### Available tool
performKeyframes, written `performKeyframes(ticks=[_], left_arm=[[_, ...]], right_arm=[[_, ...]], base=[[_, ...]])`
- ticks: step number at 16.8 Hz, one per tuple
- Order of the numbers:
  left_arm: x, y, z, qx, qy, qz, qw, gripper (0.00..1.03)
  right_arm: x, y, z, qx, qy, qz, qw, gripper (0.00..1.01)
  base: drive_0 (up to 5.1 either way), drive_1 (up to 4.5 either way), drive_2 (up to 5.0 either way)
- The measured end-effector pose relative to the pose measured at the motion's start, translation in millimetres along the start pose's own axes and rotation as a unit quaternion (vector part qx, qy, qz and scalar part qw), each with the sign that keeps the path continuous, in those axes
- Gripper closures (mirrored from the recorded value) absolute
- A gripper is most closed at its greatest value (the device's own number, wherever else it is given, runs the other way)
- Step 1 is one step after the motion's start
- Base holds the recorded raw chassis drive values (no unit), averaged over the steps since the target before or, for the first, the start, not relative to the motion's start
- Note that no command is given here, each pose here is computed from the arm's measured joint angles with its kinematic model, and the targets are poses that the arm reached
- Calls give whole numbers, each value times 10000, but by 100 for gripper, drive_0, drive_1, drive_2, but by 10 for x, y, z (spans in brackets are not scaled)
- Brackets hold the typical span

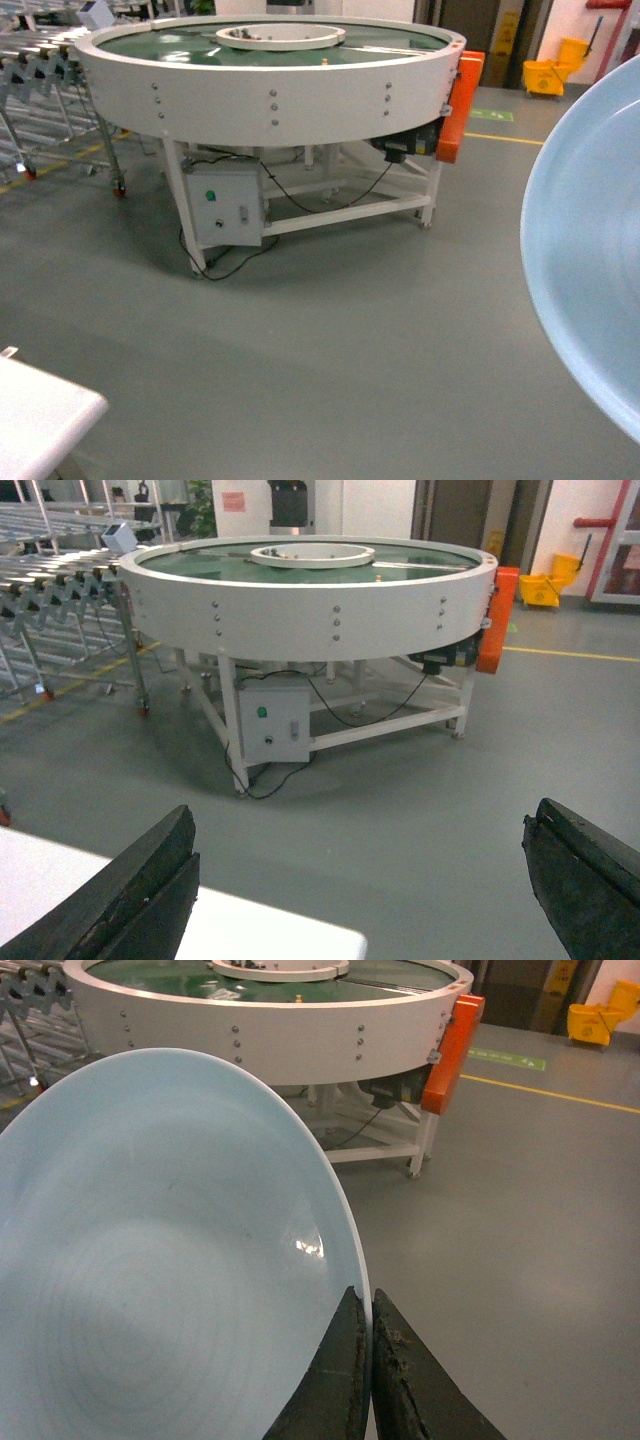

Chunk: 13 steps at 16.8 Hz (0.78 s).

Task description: Place blue tray on left shelf second layer neatly

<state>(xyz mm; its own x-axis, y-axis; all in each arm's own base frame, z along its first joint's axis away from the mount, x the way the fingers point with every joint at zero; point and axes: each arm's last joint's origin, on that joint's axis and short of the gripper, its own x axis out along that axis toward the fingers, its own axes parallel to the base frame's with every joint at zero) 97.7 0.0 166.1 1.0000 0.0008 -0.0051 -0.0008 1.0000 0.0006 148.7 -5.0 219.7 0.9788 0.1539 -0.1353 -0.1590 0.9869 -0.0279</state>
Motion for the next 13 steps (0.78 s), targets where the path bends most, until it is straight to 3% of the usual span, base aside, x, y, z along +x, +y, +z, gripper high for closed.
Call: performKeyframes(ticks=[2,9,13], left_arm=[[0,0,2,-2,-10,-2,10000,5],[0,0,0,0,0,-2,10000,5],[0,-1,4,0,-19,-2,10000,5]], right_arm=[[0,0,0,0,0,-2,10000,99],[7,-1,-7,7,31,4,10000,99],[7,0,-9,10,42,18,10000,99]], base=[[-166,230,-563],[-160,-142,-177],[178,-160,-544]])
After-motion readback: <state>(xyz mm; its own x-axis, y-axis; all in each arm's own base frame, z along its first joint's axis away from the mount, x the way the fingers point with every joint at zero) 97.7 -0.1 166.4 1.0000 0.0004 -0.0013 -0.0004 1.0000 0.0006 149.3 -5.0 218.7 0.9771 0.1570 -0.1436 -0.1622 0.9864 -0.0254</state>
